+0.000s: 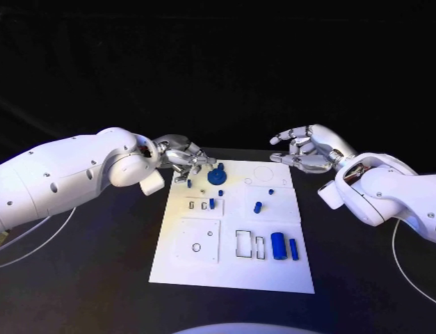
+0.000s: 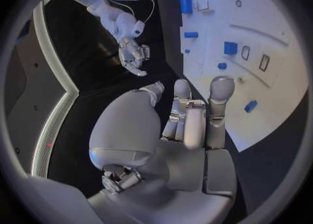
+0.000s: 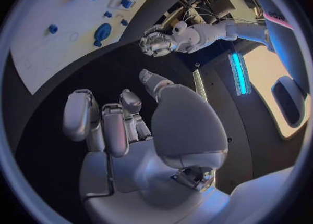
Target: Assemble the parts on the task board
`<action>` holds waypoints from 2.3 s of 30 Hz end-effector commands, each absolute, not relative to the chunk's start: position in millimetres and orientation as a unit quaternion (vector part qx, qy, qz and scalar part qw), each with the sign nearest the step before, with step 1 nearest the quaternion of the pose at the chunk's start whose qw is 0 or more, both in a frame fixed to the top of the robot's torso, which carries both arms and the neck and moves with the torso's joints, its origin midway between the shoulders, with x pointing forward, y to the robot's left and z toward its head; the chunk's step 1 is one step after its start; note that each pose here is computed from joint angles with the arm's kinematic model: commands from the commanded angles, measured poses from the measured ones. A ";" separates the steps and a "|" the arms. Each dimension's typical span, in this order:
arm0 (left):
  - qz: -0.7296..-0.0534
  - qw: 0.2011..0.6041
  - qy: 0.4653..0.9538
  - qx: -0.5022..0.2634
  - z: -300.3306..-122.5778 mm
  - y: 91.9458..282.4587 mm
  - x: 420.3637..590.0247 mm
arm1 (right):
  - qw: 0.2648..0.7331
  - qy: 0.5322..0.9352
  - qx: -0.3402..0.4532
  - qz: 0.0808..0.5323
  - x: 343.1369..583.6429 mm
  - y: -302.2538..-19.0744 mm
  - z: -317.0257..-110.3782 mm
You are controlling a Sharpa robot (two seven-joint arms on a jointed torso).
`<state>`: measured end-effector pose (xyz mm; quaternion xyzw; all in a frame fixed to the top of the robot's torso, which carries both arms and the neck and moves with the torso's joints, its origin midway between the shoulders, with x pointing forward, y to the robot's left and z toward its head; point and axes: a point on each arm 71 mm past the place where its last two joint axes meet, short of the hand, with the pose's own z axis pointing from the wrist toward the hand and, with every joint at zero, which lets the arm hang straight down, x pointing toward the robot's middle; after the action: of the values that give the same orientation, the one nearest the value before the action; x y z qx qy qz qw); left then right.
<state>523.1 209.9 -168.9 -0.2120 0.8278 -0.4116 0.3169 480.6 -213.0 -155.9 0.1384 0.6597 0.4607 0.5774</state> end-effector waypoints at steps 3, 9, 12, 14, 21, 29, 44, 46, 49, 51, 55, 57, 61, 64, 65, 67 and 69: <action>-0.289 0.274 0.907 -0.136 -172.8 201.3 525.7 | 0.577 0.651 0.171 0.463 486.3 -228.2 -154.7; -0.228 0.299 0.922 -0.092 -173.1 189.2 530.7 | 0.580 0.651 0.177 0.456 488.6 -234.3 -154.7; -0.200 0.310 0.926 -0.076 -173.5 184.1 532.6 | 0.581 0.652 0.179 0.453 489.7 -236.4 -154.9; -0.188 0.313 0.928 -0.070 -174.0 181.3 533.7 | 0.582 0.652 0.181 0.451 490.3 -237.5 -155.2; -0.157 0.309 0.936 -0.057 -178.7 173.1 535.8 | 0.585 0.653 0.185 0.444 492.8 -240.4 -156.0; -0.139 0.297 0.944 -0.047 -185.1 164.5 538.6 | 0.584 0.641 0.209 0.452 497.2 -243.6 -156.4; -0.127 0.282 0.950 -0.034 -194.0 153.4 539.5 | 0.568 0.601 0.280 0.487 504.5 -246.9 -157.1; -0.126 0.279 0.952 -0.031 -195.2 152.4 538.7 | 0.566 0.598 0.286 0.490 505.3 -247.1 -157.4; -0.123 0.273 0.954 -0.028 -197.7 151.5 537.8 | 0.564 0.594 0.293 0.492 506.4 -247.1 -157.9; -0.122 0.270 0.955 -0.026 -199.2 151.2 537.3 | 0.564 0.593 0.296 0.493 506.6 -246.8 -158.2; -0.122 0.264 0.956 -0.023 -201.9 150.2 536.2 | 0.562 0.592 0.299 0.495 507.1 -246.3 -158.9; -0.122 0.262 0.957 -0.022 -202.7 149.7 535.8 | 0.561 0.592 0.301 0.495 507.3 -246.1 -159.3; -0.122 0.259 0.958 -0.020 -204.5 148.7 534.9 | 0.559 0.592 0.302 0.495 507.4 -245.7 -159.8; -0.123 0.256 0.959 -0.019 -205.9 148.0 534.7 | 0.558 0.593 0.303 0.495 507.6 -245.5 -160.2; -0.123 0.256 0.959 -0.019 -206.0 147.9 534.7 | 0.558 0.593 0.303 0.495 507.6 -245.4 -160.2; -0.123 0.255 0.959 -0.019 -206.9 147.5 534.6 | 0.558 0.593 0.303 0.495 507.6 -245.3 -160.4; -0.123 0.253 0.959 -0.020 -208.1 147.2 534.4 | 0.558 0.593 0.304 0.495 507.7 -245.2 -160.8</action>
<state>536.0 149.4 -206.7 -0.0292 0.9562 -0.1239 0.2634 507.7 -245.5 -160.9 0.3025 0.5972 0.4902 0.5582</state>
